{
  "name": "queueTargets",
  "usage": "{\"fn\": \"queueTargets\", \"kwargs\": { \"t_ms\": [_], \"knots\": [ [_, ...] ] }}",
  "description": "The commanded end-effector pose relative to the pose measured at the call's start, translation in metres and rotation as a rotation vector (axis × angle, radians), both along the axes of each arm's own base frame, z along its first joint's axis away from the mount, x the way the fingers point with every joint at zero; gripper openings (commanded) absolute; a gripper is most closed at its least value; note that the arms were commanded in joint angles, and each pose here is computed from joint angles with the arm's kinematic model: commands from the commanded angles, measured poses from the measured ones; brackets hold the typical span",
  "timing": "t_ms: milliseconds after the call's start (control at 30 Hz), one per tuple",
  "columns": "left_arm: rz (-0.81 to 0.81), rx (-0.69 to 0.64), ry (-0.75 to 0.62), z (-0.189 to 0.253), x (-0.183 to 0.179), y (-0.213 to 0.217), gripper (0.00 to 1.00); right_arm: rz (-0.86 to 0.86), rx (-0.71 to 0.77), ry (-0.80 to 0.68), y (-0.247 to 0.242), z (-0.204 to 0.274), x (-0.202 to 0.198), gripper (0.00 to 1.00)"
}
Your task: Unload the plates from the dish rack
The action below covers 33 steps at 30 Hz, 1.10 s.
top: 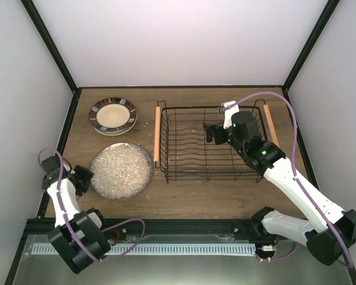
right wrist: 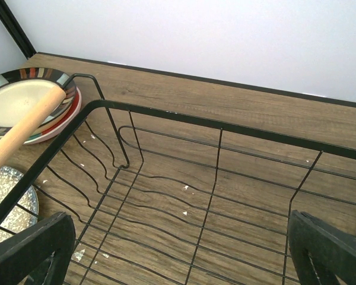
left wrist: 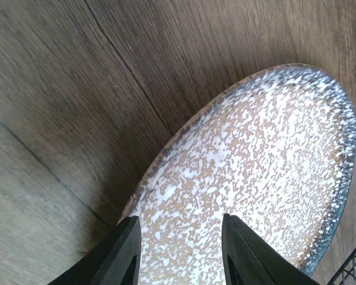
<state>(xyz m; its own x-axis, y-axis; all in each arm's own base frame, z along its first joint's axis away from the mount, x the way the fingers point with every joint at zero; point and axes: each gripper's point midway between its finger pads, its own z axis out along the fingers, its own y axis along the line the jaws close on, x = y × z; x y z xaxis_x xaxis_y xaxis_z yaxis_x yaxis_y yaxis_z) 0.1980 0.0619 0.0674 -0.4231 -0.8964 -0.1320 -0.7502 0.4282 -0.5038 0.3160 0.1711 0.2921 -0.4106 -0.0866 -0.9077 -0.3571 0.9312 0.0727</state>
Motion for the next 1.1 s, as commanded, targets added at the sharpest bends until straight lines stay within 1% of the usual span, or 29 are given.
{"fn": "queueTargets", "kwargs": {
  "t_ms": [0, 167, 233, 300, 400, 500, 533, 600, 667, 767, 833, 933, 1067],
  "knots": [
    [-0.001, -0.053, -0.032, -0.002, 0.012, -0.003, 0.39, -0.002, 0.039, -0.051, -0.002, 0.025, 0.001, 1.00],
    [0.004, -0.043, -0.036, -0.003, 0.014, 0.001, 0.40, 0.003, 0.034, -0.053, -0.001, 0.026, 0.002, 1.00],
    [-0.005, -0.026, -0.055, 0.003, 0.018, 0.003, 0.41, 0.004, 0.034, -0.052, 0.000, 0.026, 0.002, 1.00],
    [-0.036, 0.007, -0.130, 0.020, 0.030, 0.006, 0.44, 0.006, 0.033, -0.053, 0.000, 0.026, 0.003, 1.00],
    [-0.088, 0.116, -0.279, 0.068, 0.052, 0.016, 0.49, 0.007, 0.034, -0.051, 0.001, 0.024, 0.004, 1.00],
    [-0.157, 0.234, -0.435, 0.123, 0.069, 0.018, 0.60, 0.012, 0.039, -0.050, 0.004, 0.024, 0.006, 1.00],
    [-0.189, 0.278, -0.491, 0.145, 0.074, 0.017, 0.65, 0.017, 0.040, -0.047, 0.005, 0.023, 0.006, 1.00],
    [-0.239, 0.340, -0.566, 0.175, 0.080, 0.012, 0.78, 0.030, 0.046, -0.035, 0.010, 0.022, 0.009, 1.00],
    [-0.303, 0.387, -0.614, 0.195, 0.085, 0.004, 0.88, 0.055, 0.051, -0.008, 0.018, 0.019, 0.012, 1.00],
    [-0.385, 0.453, -0.649, 0.215, 0.090, -0.006, 1.00, 0.091, 0.054, 0.045, 0.032, 0.016, 0.019, 1.00],
    [-0.451, 0.514, -0.654, 0.226, 0.094, -0.015, 1.00, 0.121, 0.056, 0.091, 0.043, 0.012, 0.025, 1.00],
    [-0.504, 0.579, -0.624, 0.232, 0.103, -0.023, 1.00, 0.162, 0.077, 0.118, 0.056, 0.014, 0.029, 1.00],
    [-0.551, 0.590, -0.638, 0.239, 0.112, -0.031, 1.00, 0.202, 0.095, 0.136, 0.068, 0.014, 0.034, 1.00]
  ]
}}
